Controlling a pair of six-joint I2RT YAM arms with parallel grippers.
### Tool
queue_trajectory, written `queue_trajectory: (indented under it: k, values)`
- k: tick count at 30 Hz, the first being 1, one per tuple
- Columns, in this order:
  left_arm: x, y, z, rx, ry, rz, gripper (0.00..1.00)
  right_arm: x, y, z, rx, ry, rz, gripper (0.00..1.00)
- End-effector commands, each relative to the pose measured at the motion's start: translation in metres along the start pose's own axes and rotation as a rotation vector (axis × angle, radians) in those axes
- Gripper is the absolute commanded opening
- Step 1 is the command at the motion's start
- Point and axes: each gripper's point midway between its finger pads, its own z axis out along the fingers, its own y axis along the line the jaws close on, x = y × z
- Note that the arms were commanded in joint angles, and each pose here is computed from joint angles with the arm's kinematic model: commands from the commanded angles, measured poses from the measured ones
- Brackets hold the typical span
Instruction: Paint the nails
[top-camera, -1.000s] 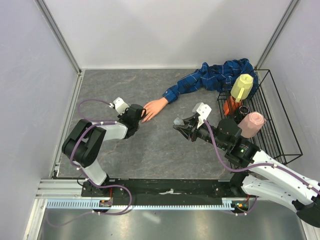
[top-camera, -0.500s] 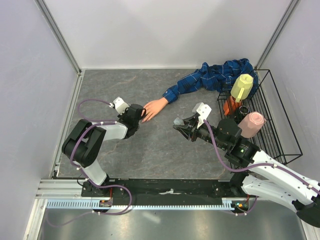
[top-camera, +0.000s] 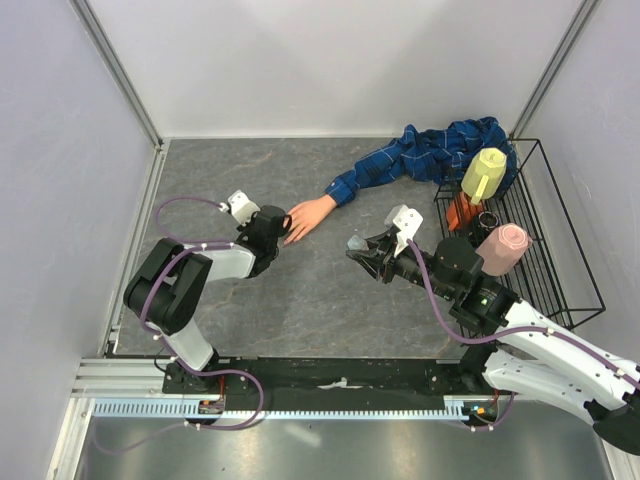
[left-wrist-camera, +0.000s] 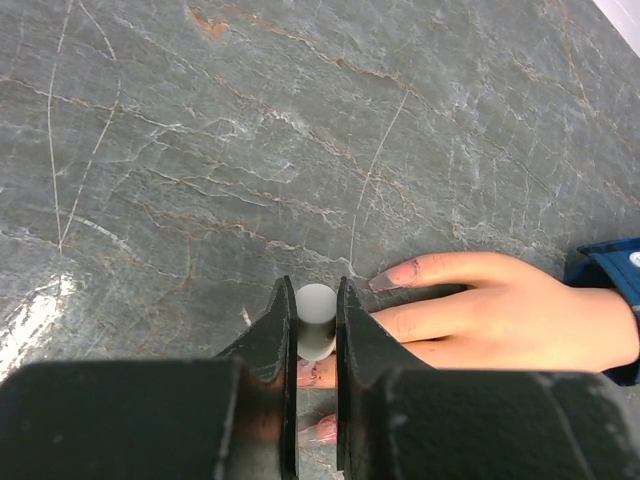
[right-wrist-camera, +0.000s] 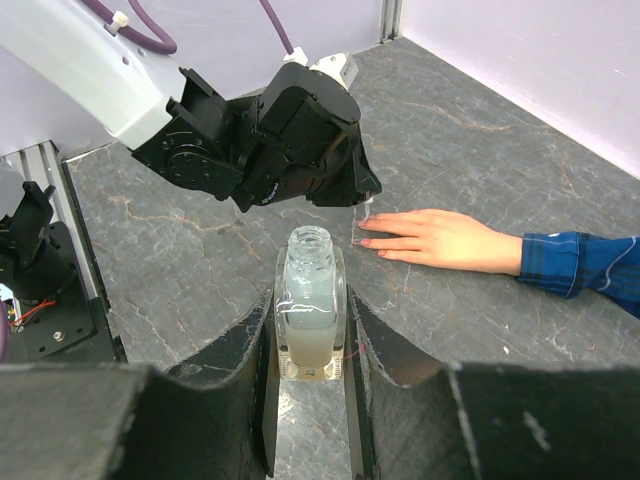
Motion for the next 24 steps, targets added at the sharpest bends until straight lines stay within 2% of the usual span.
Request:
queue_trajectory:
  k: [1, 10, 24]
  values:
    - [-0.013, -0.014, 0.003, 0.028, -0.040, -0.010, 0.02, -0.019, 0.002, -0.001, -0.009, -0.071, 0.002, 0.00]
    - [-0.010, 0.005, 0.000, -0.065, -0.025, -0.019, 0.02, -0.019, 0.001, -0.002, -0.008, -0.075, 0.001, 0.00]
    - [-0.015, 0.010, -0.001, -0.088, -0.048, -0.023, 0.02, -0.020, 0.002, -0.001, -0.012, -0.074, 0.001, 0.00]
